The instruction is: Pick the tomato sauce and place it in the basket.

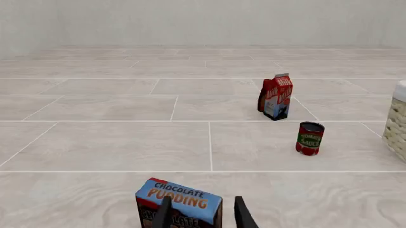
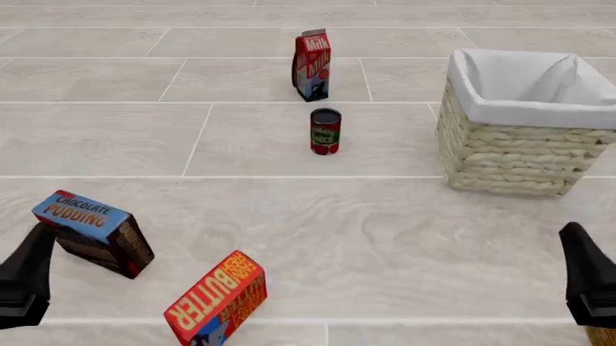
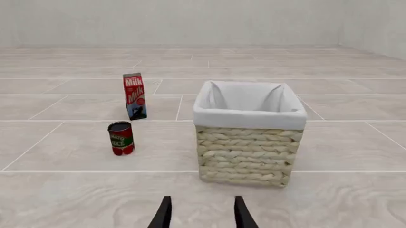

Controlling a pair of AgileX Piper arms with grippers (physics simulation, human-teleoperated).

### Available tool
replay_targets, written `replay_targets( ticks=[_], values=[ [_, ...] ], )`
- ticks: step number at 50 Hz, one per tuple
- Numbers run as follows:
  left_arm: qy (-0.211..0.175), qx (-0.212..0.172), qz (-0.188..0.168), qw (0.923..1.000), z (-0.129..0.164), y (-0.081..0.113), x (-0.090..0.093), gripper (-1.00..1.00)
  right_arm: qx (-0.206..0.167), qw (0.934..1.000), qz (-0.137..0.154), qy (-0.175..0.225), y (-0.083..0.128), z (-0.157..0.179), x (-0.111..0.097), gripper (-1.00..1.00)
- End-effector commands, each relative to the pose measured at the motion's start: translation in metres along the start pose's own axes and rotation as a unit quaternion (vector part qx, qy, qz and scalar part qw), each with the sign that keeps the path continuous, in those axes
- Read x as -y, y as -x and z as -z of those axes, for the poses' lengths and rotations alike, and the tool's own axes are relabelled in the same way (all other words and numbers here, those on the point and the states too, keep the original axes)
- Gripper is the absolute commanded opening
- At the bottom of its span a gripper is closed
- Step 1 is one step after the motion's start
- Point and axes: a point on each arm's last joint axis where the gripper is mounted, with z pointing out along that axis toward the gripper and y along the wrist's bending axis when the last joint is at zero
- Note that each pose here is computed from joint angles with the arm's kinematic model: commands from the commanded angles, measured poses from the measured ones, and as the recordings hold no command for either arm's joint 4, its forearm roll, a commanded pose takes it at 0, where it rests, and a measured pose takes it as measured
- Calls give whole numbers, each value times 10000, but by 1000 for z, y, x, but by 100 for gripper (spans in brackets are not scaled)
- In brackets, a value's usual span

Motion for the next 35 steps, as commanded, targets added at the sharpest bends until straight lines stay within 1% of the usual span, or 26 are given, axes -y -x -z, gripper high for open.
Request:
replay_targets(
  ticks=[1, 8, 24, 27, 29, 30, 31, 32, 33, 34, 35],
  values=[
    [0, 0, 0, 10000, 0, 0, 0, 100, -32, 10000, 0, 28, 0, 0, 0, 100],
    [0, 0, 0, 10000, 0, 0, 0, 100, -22, 10000, -48, 18, 0, 0, 0, 100],
    [0, 0, 0, 10000, 0, 0, 0, 100, -36, 10000, -56, -3, 1, 0, 0, 100],
    [0, 0, 0, 10000, 0, 0, 0, 100, -9, 10000, -54, 4, 4, 0, 0, 100],
    [0, 0, 0, 10000, 0, 0, 0, 100, 50, 10000, -59, 9, 13, 1, 0, 100],
    [0, 0, 0, 10000, 0, 0, 0, 100, 11, 10000, 38, 27, 17, 2, 0, 100],
    [0, 0, 0, 10000, 0, 0, 0, 100, 30, 10000, 50, 33, 21, 2, 0, 100],
    [0, 0, 0, 10000, 0, 0, 0, 100, 15, 10000, 13, 21, 25, 3, 0, 100],
    [0, 0, 0, 10000, 0, 0, 0, 100, 31, 10000, -34, 80, 34, 3, -1, 100],
    [0, 0, 0, 10000, 0, 0, 0, 100, 31, 10000, -34, 80, 34, 3, -1, 100],
    [0, 0, 0, 10000, 0, 0, 0, 100, 23, 9998, 177, 59, 50, 1, -1, 100]
  ],
)
